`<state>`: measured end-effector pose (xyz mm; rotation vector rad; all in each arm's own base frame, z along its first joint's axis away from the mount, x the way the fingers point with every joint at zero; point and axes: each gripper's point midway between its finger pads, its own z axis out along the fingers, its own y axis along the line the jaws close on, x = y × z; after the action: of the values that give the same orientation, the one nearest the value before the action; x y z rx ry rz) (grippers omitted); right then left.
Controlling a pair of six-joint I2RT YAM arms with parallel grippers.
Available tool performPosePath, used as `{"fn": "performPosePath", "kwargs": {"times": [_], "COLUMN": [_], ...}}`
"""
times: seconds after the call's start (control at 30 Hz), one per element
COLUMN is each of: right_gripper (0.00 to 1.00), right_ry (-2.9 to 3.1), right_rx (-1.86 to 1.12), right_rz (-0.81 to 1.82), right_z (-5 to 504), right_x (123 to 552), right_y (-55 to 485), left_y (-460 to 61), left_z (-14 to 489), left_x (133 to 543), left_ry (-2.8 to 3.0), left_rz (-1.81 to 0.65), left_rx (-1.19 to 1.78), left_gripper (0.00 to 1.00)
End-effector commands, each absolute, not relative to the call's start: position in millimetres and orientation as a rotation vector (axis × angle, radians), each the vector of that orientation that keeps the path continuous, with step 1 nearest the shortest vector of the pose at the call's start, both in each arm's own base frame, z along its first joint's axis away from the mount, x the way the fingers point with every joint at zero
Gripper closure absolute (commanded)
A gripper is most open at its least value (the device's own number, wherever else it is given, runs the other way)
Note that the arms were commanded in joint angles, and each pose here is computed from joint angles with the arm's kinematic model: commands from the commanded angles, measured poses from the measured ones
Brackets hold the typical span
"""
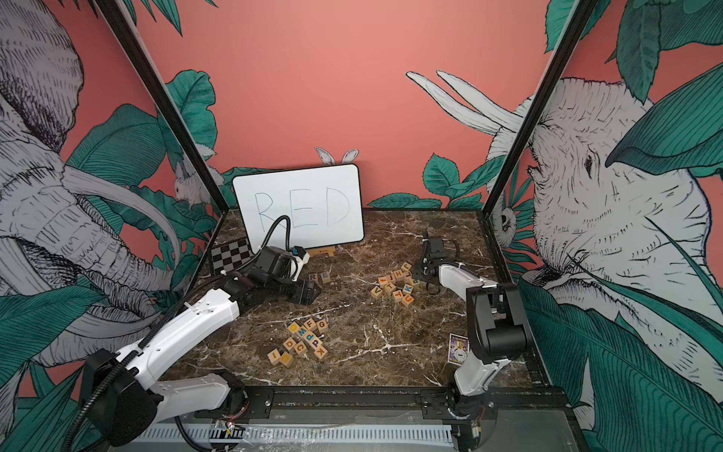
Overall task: Assemble the uppercase word "red" with letter blocks
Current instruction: Move the letter block to the center of the board.
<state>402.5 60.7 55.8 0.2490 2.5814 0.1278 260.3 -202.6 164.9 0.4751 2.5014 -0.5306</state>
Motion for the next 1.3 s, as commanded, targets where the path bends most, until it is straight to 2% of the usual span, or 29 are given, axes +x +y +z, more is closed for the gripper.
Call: {"fn": "performPosePath", "kwargs": {"times": [0.0, 0.5, 1.27], "right_gripper": [0.47, 0.51, 0.54], "right_ry": [2.587, 2.615, 2.582], "right_rx": [0.226, 0.324, 0.556], "right_rz": [0.122, -0.052, -0.158], "right_z": [57, 45, 44], "right_x": [409, 405, 363], "right_y": [62, 39, 4], "left_y": [-201, -199, -198], "left_z": [179, 179, 184], "left_x": [262, 262, 262], "left_ry": [2.456, 2.455, 2.434], "left_rz": [-0.520, -0.514, -0.513], "left_rx": [0.485, 0.478, 0.471], "left_gripper": [0.20, 0.20, 0.20]}}
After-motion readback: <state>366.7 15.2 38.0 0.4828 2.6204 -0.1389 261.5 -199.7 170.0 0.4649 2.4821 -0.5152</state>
